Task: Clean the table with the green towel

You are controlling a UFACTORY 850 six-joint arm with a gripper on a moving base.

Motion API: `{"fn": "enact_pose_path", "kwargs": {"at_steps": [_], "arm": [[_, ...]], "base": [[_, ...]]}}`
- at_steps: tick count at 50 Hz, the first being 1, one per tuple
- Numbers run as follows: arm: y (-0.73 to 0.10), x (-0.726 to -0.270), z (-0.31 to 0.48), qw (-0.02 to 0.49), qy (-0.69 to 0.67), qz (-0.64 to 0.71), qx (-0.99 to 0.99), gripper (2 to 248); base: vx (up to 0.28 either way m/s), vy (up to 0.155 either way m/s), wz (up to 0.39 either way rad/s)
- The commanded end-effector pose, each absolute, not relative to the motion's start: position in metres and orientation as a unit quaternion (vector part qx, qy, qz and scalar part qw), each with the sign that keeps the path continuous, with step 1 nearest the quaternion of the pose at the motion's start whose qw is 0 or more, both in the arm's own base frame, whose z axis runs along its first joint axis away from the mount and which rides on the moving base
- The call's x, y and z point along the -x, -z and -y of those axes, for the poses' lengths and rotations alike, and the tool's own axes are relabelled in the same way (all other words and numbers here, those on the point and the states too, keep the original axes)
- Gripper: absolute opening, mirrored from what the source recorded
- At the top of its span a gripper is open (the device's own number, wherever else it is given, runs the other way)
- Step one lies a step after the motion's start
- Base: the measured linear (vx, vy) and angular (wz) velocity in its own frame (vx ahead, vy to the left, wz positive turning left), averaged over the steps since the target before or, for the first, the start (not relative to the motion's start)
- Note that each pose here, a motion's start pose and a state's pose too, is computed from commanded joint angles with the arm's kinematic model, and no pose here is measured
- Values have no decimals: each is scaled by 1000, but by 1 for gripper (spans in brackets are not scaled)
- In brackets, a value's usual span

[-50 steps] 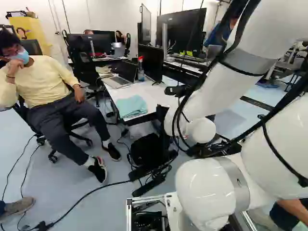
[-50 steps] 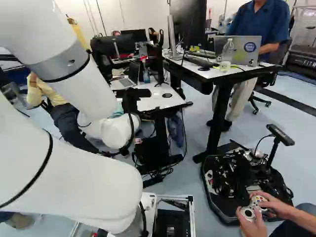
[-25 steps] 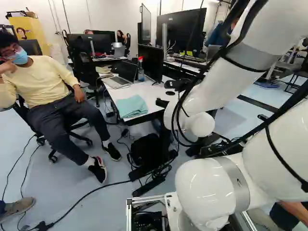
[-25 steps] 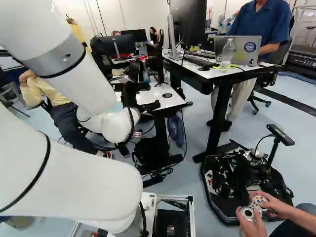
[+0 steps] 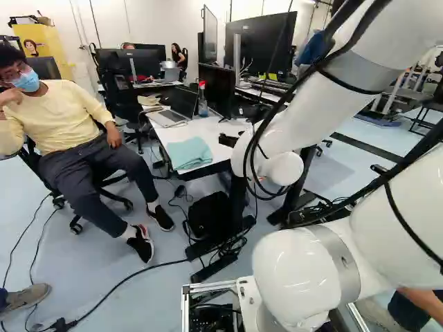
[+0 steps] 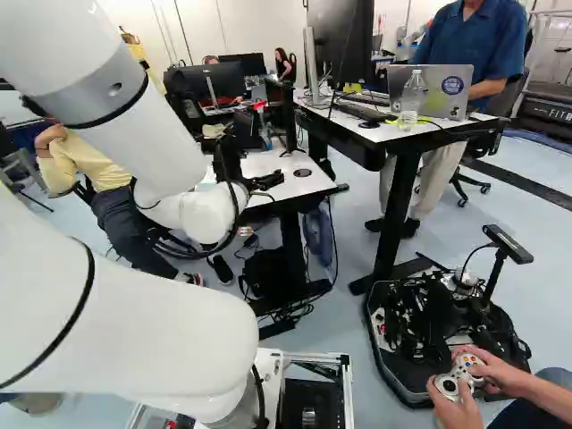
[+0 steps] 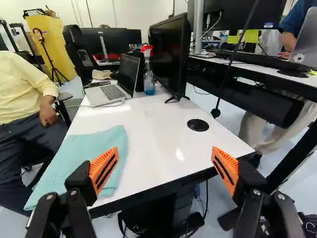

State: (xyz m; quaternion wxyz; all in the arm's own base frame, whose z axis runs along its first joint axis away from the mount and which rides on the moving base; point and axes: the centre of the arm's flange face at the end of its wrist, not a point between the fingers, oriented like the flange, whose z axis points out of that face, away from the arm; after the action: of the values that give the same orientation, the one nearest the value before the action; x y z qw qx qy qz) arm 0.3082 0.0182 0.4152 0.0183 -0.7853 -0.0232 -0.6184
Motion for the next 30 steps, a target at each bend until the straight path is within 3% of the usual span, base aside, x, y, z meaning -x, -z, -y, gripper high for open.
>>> {"fn": "enact_pose_path", "kwargs": {"at_steps": [30], "arm": [[-440,-335,-44,40,609,52,790,247]], "base": [[0,0,0]]}}
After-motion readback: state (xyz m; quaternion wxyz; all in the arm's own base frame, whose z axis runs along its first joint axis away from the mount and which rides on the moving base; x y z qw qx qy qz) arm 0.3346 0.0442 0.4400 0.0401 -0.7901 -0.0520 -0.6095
